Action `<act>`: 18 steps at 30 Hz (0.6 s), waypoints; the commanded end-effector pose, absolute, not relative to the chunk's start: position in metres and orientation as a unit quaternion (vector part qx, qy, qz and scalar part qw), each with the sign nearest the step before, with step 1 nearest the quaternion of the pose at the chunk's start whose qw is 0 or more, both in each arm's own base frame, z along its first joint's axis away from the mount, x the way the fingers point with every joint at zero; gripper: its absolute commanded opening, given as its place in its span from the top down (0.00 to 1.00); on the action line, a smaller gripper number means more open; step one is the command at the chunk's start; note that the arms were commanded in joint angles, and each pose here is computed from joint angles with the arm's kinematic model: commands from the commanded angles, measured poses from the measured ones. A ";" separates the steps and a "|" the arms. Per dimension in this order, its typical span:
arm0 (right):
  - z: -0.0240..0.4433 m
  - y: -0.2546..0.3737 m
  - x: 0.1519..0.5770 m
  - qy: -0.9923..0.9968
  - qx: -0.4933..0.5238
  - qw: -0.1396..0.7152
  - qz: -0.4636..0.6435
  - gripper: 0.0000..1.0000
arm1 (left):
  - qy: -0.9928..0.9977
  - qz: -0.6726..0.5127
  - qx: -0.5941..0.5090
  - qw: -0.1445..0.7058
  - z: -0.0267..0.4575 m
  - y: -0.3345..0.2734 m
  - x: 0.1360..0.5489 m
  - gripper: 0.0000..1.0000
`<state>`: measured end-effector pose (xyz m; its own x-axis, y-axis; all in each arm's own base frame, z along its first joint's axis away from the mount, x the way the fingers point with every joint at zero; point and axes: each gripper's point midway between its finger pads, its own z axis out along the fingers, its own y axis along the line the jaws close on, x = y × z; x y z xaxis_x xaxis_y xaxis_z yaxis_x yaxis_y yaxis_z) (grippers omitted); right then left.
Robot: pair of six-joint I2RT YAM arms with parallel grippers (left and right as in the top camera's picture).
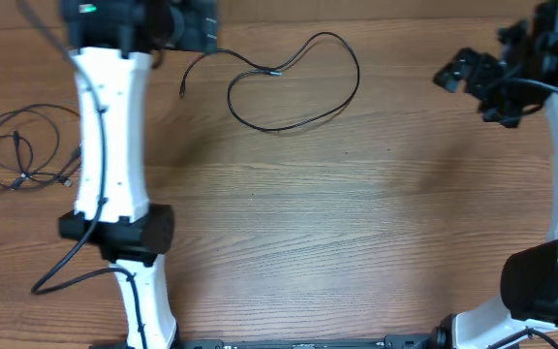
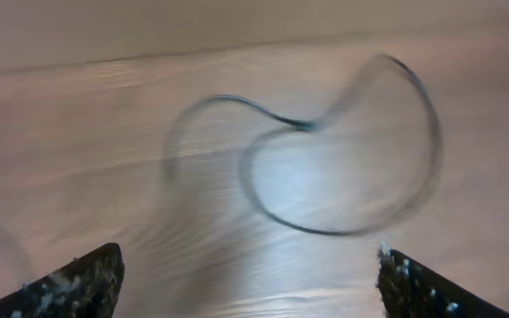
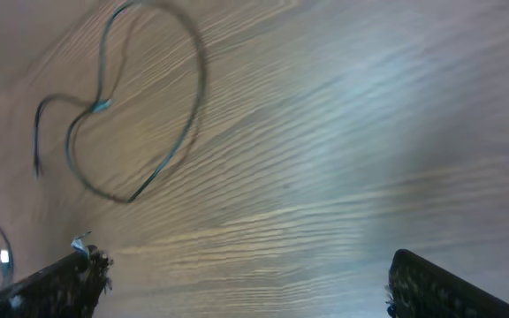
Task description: Untangle cables
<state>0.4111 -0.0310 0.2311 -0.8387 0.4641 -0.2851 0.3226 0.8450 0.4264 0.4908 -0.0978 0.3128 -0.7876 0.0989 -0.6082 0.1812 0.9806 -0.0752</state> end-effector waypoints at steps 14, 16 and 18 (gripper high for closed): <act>0.235 -0.057 0.390 0.938 0.220 0.176 0.201 0.00 | 0.890 -0.123 0.419 0.131 0.052 -0.289 0.491 0.16; 0.235 -0.057 0.389 0.938 0.220 0.176 0.201 0.00 | 0.887 -0.134 0.424 0.129 0.051 -0.297 0.486 0.19; 0.234 -0.056 0.387 0.941 0.214 0.172 0.200 0.00 | 0.888 -0.132 0.423 0.123 0.046 -0.299 0.483 0.21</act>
<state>0.3872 -0.0585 0.2269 -0.8399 0.5005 -0.2101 0.3719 0.8125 0.4489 0.4889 -0.2867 0.0456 -0.6417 0.7015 -0.3101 0.7560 0.6466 -0.1018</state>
